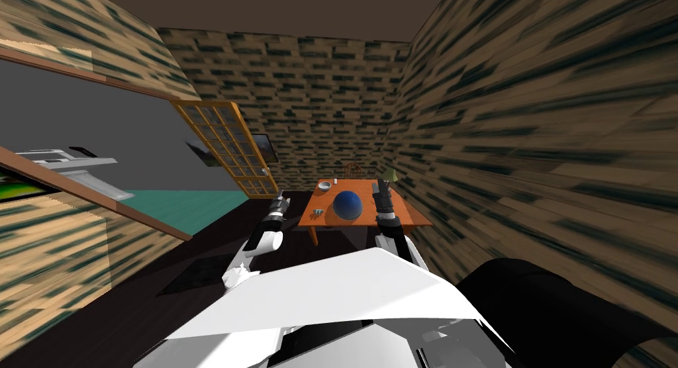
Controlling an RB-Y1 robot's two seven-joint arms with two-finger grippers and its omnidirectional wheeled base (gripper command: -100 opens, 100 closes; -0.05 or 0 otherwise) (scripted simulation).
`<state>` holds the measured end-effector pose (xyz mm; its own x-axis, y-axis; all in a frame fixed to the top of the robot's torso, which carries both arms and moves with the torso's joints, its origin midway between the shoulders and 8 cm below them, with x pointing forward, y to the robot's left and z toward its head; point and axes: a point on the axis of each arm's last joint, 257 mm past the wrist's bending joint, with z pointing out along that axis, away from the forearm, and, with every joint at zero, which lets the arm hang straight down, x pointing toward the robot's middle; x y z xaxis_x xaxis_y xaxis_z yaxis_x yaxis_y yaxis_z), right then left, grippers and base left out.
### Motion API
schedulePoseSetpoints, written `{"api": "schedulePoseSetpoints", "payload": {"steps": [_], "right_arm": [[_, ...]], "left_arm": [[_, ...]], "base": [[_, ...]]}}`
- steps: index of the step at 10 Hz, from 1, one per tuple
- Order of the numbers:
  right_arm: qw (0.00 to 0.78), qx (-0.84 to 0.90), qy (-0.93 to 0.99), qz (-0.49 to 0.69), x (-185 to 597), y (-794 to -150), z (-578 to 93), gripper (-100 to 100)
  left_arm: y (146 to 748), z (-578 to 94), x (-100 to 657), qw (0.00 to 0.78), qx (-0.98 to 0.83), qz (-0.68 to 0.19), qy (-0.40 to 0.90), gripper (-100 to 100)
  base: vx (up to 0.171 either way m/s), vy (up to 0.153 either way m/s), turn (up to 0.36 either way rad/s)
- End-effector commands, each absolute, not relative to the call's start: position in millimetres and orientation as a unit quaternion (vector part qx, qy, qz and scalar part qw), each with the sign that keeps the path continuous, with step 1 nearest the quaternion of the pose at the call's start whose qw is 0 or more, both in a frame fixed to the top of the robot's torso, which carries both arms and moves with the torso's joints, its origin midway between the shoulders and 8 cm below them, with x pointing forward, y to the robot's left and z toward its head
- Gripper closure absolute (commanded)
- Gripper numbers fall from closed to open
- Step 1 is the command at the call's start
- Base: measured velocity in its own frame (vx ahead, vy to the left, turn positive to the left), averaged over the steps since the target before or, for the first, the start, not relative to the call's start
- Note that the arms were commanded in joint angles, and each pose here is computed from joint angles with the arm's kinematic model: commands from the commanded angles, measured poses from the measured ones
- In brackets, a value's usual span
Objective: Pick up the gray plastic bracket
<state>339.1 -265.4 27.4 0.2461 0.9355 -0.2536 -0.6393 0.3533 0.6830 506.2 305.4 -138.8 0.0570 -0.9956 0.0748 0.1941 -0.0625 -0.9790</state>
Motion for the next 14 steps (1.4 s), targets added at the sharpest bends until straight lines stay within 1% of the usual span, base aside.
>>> {"api": "schedulePoseSetpoints", "payload": {"steps": [1, 5, 6, 11, 12, 13, 14], "right_arm": [[0.756, 0.228, 0.325, 0.521, 339, -265, 27, 0], [0.756, 0.228, 0.325, 0.521, 339, -265, 27, 0], [0.756, 0.228, 0.325, 0.521, 339, -265, 27, 0], [0.756, 0.228, 0.325, 0.521, 339, -265, 27, 0], [0.756, 0.228, 0.325, 0.521, 339, -265, 27, 0], [0.756, 0.228, 0.325, 0.521, 339, -265, 27, 0], [0.756, 0.228, 0.325, 0.521, 339, -265, 27, 0]], "left_arm": [[310, -162, 514, 0.53, -0.502, -0.533, 0.428, -100], [317, -193, 538, 0.498, -0.54, -0.512, 0.445, -100], [319, -211, 537, 0.489, -0.552, -0.501, 0.453, -100], [327, -251, 556, 0.451, -0.593, -0.47, 0.474, -100], [329, -268, 554, 0.442, -0.603, -0.459, 0.48, -100], [330, -266, 565, 0.433, -0.609, -0.455, 0.483, -100], [333, -294, 559, 0.418, -0.626, -0.437, 0.492, -100]], "base": [[-0.017, 0.035, -0.059], [-0.012, 0.025, -0.071], [-0.011, 0.034, -0.063], [-0.009, 0.021, -0.068], [-0.008, 0.031, -0.089], [-0.01, 0.036, -0.146], [-0.009, 0.034, -0.087]]}}
